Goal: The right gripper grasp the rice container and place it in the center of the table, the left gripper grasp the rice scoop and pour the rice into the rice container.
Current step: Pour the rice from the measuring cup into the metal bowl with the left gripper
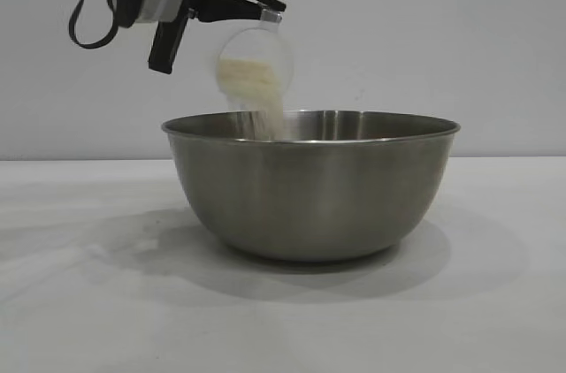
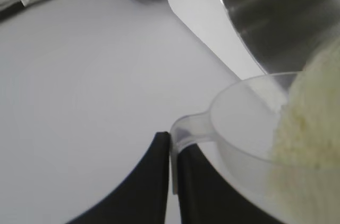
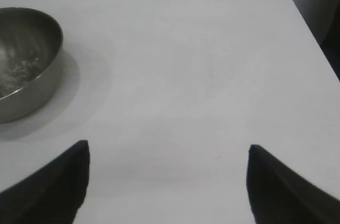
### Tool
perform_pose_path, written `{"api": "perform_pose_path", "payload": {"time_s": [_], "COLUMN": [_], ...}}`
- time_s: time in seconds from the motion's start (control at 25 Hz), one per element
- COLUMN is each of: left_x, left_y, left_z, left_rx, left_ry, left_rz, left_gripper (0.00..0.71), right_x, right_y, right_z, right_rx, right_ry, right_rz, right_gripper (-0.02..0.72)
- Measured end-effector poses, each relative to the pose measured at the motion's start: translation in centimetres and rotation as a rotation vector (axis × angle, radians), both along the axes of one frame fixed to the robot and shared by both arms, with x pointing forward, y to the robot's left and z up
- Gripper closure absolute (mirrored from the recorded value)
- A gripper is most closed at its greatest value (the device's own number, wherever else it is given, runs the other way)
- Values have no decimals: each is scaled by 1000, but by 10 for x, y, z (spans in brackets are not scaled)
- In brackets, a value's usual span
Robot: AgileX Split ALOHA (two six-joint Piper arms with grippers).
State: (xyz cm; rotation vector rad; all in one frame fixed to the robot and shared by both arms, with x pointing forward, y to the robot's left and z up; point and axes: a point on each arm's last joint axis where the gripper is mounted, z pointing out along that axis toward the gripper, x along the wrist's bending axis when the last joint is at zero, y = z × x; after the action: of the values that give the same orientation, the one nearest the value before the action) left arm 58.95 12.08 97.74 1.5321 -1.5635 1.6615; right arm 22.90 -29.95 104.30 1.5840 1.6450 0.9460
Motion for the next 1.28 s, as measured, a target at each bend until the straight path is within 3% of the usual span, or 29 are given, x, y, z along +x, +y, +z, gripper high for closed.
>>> {"api": "perform_pose_path", "payload": {"time_s": [0.84, 1.12, 1.28], "left_x": [-15, -21, -22], "left_y": [-27, -33, -35], "left_z": [1, 4, 4], "left_rx": [210, 196, 184], "left_ry": [-488, -575, -559], "left_rz": [-198, -250, -252], "left_gripper": [710, 710, 710], "right_x": [0, 0, 0], "right_y": [0, 0, 0], "right_z": [0, 0, 0], "right_rx": [0, 0, 0], "right_ry": [0, 0, 0], "right_rz": [0, 0, 0], "right_gripper": [156, 156, 156]}}
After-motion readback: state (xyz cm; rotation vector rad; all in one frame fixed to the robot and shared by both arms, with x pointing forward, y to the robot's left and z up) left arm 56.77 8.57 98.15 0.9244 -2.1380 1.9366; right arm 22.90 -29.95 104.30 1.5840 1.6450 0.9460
